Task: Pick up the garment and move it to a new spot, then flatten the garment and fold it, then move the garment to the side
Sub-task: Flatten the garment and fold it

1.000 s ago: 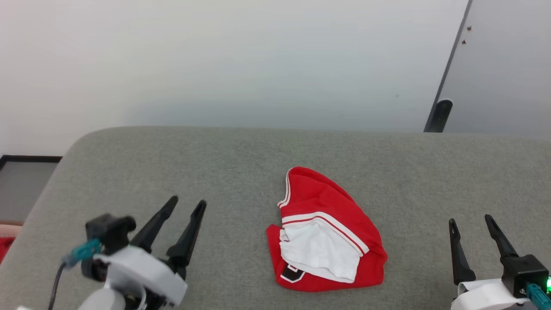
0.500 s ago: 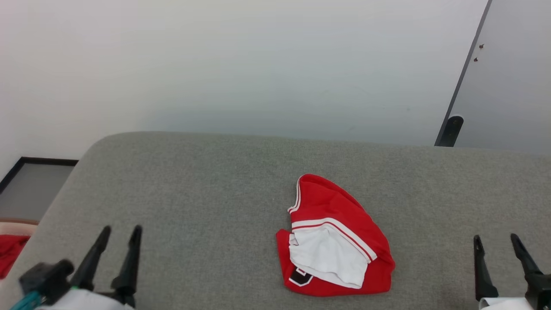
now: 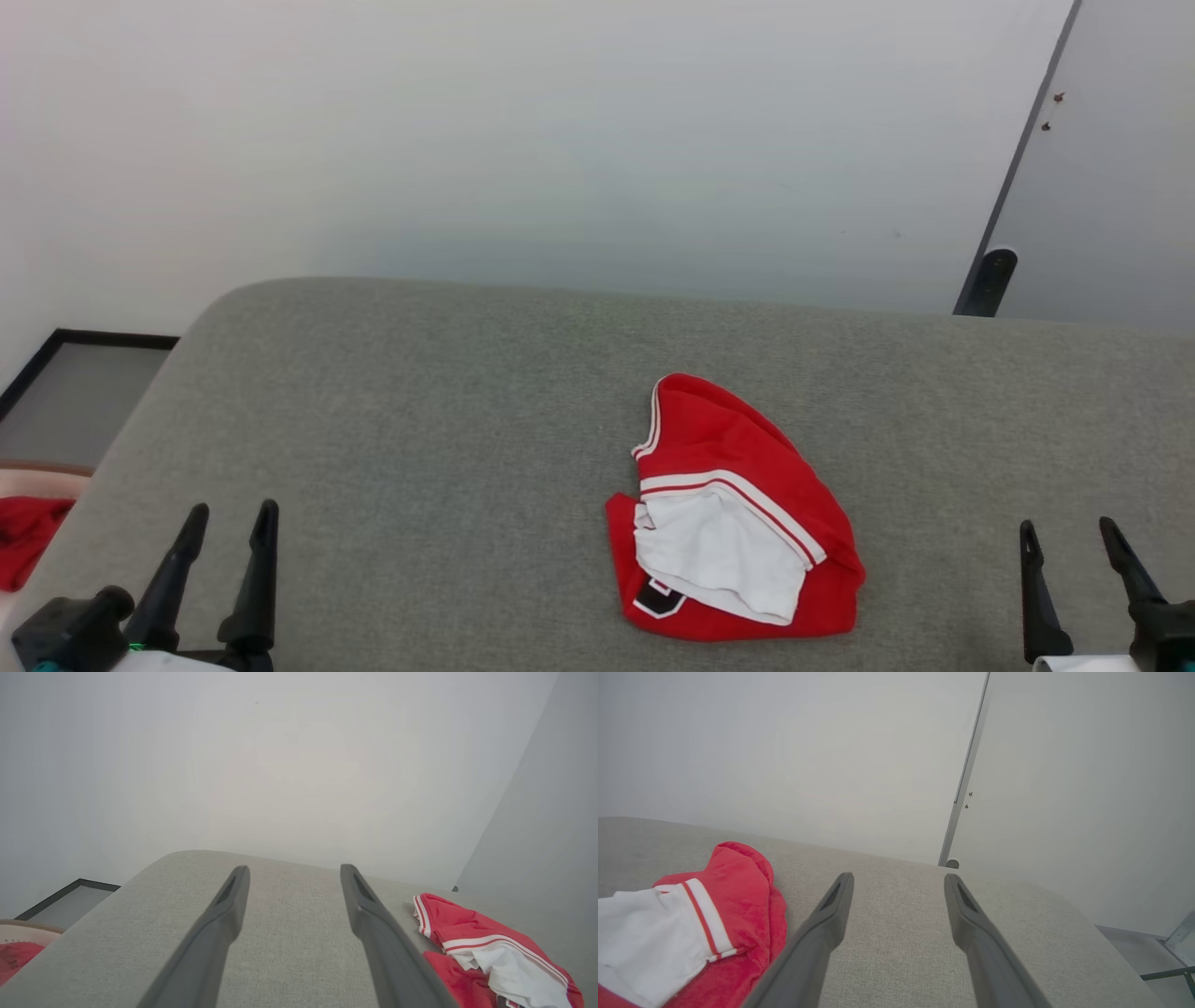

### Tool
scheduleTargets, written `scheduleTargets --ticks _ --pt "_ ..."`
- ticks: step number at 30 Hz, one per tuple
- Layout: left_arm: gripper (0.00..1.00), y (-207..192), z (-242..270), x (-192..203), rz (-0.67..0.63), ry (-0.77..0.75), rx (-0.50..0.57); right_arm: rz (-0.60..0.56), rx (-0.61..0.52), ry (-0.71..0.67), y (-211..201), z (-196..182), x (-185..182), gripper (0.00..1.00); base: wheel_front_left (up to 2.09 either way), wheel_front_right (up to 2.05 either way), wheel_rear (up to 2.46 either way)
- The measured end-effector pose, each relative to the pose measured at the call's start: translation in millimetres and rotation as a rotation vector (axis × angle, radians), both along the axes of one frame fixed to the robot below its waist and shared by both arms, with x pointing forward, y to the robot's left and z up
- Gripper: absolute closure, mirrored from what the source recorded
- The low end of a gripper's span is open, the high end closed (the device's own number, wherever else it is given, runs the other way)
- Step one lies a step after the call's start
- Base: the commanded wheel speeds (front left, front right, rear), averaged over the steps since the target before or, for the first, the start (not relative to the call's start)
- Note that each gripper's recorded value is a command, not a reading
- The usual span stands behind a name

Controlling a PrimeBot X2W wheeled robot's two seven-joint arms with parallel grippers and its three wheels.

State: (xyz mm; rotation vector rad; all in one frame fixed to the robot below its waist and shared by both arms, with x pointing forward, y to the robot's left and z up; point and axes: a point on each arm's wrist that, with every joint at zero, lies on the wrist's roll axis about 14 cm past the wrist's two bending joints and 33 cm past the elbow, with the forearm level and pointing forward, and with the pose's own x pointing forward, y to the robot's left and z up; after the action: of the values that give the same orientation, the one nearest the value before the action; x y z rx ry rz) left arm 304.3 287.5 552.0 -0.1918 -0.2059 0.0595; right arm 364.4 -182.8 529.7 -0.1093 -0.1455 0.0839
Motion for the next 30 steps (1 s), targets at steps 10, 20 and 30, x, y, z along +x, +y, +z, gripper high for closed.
scheduleTargets --ticks 10,20,30 --pt "0.0 31 5 -16 0.101 -0.015 0.011 0.19 -0.022 0.054 63 -16 7 0.0 0.0 0.0 0.0" --pt "0.0 62 -2 -56 0.222 -0.003 0.006 0.476 -0.061 0.198 156 -37 13 0.0 0.0 0.0 0.0" --pt "0.0 74 -15 -89 0.313 0.01 -0.046 0.647 -0.219 0.526 214 -65 17 0.0 0.0 0.0 0.0"
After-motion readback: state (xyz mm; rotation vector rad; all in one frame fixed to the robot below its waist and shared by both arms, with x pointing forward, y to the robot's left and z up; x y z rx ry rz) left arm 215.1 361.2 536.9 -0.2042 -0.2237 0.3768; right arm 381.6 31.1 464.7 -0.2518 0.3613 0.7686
